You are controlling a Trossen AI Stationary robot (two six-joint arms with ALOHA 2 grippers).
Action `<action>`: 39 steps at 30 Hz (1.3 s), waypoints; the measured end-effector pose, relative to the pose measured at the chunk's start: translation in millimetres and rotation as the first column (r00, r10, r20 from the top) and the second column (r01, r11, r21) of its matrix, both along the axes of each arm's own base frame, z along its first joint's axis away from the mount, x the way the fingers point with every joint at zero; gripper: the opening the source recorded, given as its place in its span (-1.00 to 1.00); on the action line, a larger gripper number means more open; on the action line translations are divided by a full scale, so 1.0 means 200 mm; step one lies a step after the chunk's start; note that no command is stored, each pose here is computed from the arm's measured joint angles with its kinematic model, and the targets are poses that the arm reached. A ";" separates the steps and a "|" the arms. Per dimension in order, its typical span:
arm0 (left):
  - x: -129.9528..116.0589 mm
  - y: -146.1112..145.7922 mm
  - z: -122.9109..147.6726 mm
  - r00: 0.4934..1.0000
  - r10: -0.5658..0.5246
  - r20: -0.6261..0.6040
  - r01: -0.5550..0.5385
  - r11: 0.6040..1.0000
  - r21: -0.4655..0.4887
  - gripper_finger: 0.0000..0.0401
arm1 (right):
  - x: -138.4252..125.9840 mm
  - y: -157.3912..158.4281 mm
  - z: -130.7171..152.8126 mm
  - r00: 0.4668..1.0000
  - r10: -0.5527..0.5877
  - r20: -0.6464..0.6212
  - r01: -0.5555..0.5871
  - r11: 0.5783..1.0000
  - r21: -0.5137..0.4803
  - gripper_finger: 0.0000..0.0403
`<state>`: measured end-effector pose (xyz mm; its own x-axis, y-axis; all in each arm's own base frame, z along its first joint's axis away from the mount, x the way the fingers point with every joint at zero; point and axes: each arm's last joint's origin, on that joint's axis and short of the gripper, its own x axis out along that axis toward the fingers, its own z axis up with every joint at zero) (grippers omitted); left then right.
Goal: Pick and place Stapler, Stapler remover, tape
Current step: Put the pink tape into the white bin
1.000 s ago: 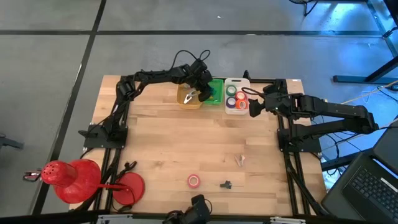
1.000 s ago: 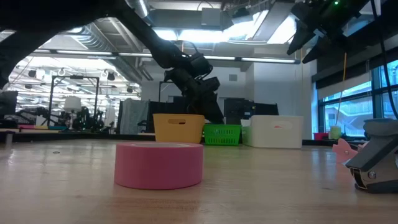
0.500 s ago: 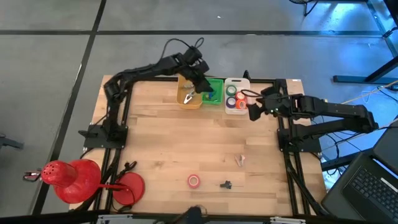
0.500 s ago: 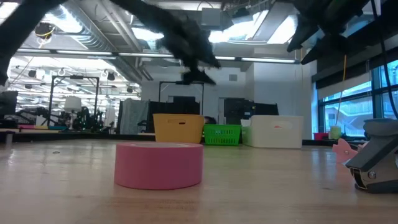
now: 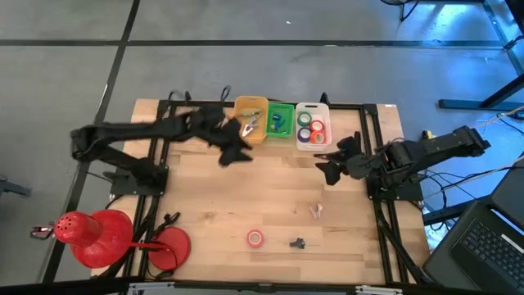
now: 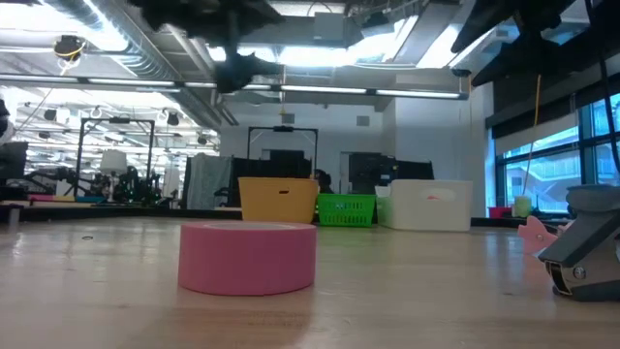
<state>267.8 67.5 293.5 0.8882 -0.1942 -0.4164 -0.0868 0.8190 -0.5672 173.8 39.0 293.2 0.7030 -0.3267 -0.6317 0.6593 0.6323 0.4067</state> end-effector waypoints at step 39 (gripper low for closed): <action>0.36 -0.96 -0.86 0.905 -0.110 -0.411 0.042 0.984 -0.171 0.53 | 0.04 0.03 -0.05 0.953 0.237 -0.189 -0.267 0.952 -0.150 0.55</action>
